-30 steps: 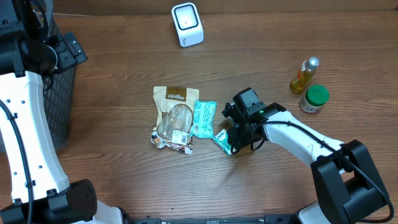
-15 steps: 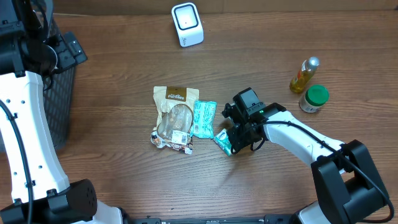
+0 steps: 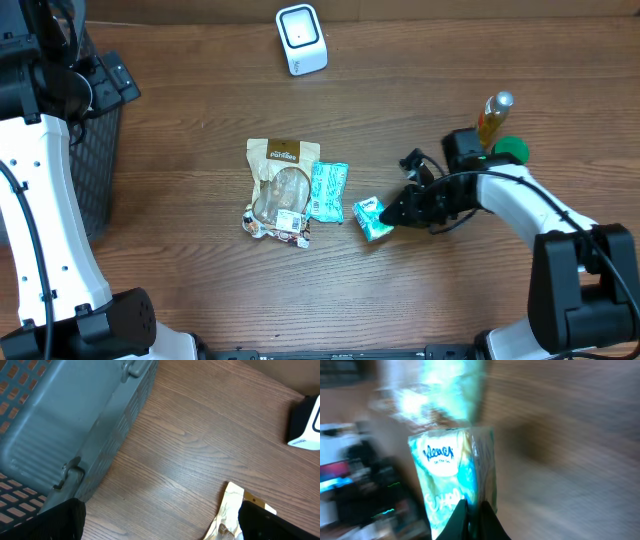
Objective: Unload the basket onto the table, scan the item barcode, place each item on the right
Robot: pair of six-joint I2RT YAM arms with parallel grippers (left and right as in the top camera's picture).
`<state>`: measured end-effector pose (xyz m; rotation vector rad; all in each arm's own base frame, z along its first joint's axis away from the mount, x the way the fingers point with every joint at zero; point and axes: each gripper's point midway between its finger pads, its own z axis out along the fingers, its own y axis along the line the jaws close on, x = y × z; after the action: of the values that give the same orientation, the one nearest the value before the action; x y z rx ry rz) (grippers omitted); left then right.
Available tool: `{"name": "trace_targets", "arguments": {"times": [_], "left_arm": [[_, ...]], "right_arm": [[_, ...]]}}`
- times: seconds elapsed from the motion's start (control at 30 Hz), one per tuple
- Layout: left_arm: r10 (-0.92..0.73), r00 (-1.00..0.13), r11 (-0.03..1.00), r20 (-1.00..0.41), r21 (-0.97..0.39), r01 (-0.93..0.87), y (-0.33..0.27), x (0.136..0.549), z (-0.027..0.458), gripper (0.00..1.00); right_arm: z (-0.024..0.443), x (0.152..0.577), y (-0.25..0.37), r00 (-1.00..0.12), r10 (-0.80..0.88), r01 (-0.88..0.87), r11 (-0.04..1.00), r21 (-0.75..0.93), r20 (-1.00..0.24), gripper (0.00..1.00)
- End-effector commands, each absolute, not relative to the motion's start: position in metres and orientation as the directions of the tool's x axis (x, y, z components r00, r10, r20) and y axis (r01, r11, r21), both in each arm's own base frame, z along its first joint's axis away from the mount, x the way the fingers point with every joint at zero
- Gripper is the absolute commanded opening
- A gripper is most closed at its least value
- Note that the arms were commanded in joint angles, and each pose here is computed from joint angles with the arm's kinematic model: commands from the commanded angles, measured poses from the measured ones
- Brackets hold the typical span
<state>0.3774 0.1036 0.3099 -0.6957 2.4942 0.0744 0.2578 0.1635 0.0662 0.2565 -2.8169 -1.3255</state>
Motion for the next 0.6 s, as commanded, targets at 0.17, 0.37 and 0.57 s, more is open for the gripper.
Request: {"name": "trace_targets", "arguments": {"times": [0.17,0.37,0.57], "left_arm": [[-0.46,-0.719,0.867,-0.521,-0.09,-0.49,0.103,0.379,0.31,0.99],[-0.46,-0.719,0.867,-0.521,-0.09,-0.49,0.103,0.379,0.31,1.0],[-0.46,-0.719,0.867,-0.521,-0.09,-0.49,0.103,0.379,0.31,1.0]], "right_arm": [[0.162,0.257,0.18,-0.956,-0.091,-0.288,0.116,0.951,-0.279,0.04],[0.183,0.255,0.18,-0.954,-0.037,-0.299,0.005,0.954,-0.299,0.04],[0.193,0.249,0.179,-0.953,-0.018,-0.303,-0.026,0.953,-0.303,0.04]]}}
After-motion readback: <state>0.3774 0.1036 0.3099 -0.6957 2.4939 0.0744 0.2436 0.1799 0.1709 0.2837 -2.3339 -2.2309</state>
